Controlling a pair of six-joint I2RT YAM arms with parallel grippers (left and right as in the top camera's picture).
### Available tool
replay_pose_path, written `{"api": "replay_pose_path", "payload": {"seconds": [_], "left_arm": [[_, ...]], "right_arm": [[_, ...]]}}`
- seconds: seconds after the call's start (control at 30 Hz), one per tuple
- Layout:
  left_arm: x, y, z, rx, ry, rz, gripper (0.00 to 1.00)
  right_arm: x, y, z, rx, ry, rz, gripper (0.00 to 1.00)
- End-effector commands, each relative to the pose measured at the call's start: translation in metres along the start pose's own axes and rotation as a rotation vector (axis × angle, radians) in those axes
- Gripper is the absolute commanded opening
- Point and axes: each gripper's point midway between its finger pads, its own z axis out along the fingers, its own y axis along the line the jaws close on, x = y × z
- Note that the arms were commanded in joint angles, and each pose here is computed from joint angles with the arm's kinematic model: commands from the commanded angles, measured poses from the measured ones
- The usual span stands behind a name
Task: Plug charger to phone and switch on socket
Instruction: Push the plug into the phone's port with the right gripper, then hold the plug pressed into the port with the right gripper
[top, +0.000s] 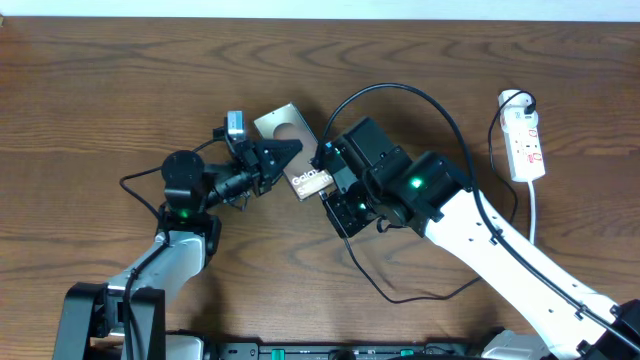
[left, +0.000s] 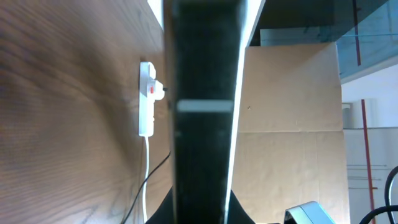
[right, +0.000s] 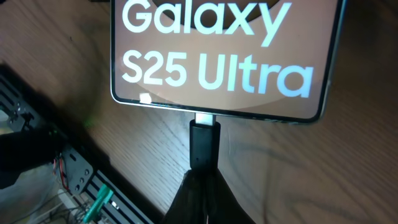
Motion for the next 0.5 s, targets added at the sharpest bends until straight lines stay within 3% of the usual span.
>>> {"api": "replay_pose_path", "payload": {"seconds": [0.0, 0.47], "left_arm": [[0.017, -0.015, 0.003, 0.039, 0.102, 0.122, 0.07], [0.024, -0.015, 0.002, 0.049, 0.144, 0.18, 0.07]], "right_arm": [[-0.016, 0.004, 0.001, -0.003, -0.057, -0.015, 0.01], [-0.036, 0.008, -0.001, -0.016, -0.142, -0.036, 0.03]]}}
